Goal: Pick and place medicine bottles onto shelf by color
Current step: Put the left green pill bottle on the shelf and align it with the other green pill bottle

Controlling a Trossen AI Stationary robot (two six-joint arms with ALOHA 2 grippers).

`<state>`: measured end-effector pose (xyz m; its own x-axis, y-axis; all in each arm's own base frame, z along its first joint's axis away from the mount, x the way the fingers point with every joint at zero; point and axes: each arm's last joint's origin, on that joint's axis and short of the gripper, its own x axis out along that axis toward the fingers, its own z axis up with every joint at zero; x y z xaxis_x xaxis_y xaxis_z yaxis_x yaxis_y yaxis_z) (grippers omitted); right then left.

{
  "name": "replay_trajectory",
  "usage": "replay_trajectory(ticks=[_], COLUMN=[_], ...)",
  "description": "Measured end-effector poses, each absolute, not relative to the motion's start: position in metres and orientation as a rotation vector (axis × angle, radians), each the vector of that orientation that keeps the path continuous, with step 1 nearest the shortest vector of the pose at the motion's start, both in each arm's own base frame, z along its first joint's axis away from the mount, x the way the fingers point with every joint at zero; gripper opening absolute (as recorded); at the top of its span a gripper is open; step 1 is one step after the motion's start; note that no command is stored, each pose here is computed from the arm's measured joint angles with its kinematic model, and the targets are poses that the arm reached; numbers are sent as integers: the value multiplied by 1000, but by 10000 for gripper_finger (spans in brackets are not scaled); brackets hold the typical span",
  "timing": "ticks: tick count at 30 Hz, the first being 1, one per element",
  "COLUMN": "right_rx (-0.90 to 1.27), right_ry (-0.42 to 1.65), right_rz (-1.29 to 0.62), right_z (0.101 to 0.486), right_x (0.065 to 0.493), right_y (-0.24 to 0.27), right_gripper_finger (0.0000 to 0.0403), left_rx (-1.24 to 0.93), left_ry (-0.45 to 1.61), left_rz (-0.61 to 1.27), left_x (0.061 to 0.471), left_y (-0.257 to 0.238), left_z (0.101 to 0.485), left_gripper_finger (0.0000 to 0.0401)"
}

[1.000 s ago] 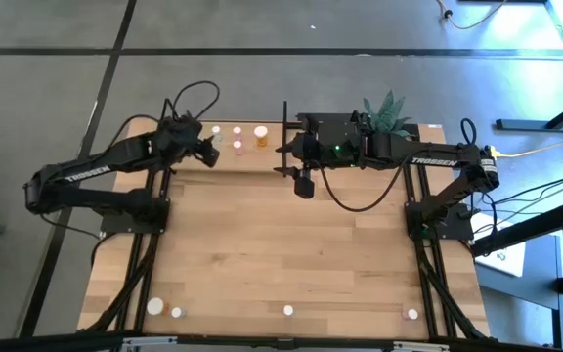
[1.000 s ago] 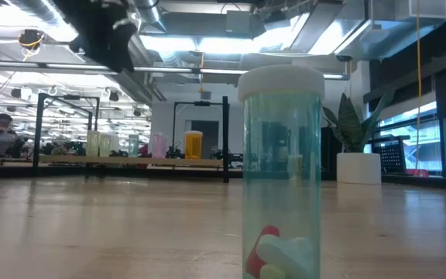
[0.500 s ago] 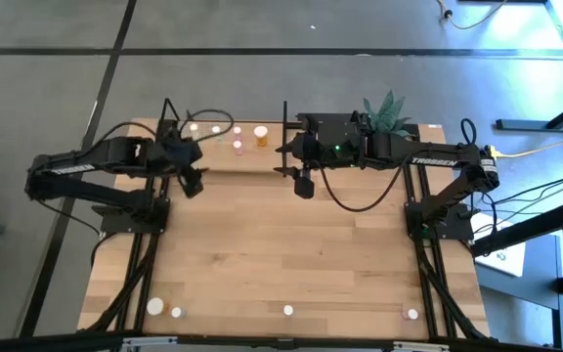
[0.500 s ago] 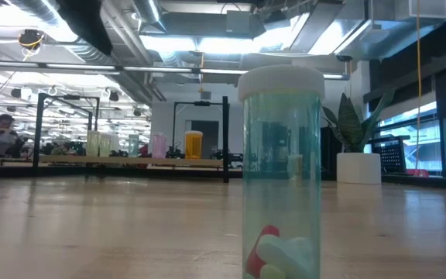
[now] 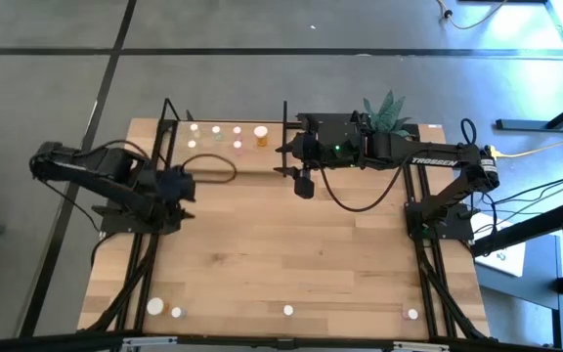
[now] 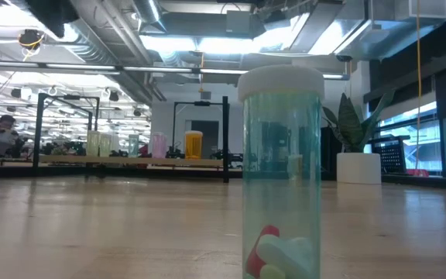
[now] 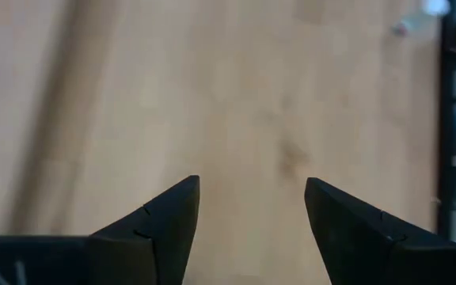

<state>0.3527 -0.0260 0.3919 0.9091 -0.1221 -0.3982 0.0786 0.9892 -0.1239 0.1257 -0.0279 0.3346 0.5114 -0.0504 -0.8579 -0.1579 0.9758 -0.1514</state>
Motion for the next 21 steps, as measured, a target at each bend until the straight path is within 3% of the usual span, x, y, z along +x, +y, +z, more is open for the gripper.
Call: replay_trajectory(ticks=[10, 21], right_rx=[31, -137], right_ry=[400, 484], right_rz=[-130, 88], right_z=[393, 385], right_x=[353, 349], right_y=[-25, 29], right_gripper_finger=[231, 231], left_rx=[-353, -332], left_ry=[1091, 1031], left_rz=[-44, 11], left_x=[113, 104], left_y=[-61, -81], left_z=[334, 334], left_gripper_finger=[222, 222])
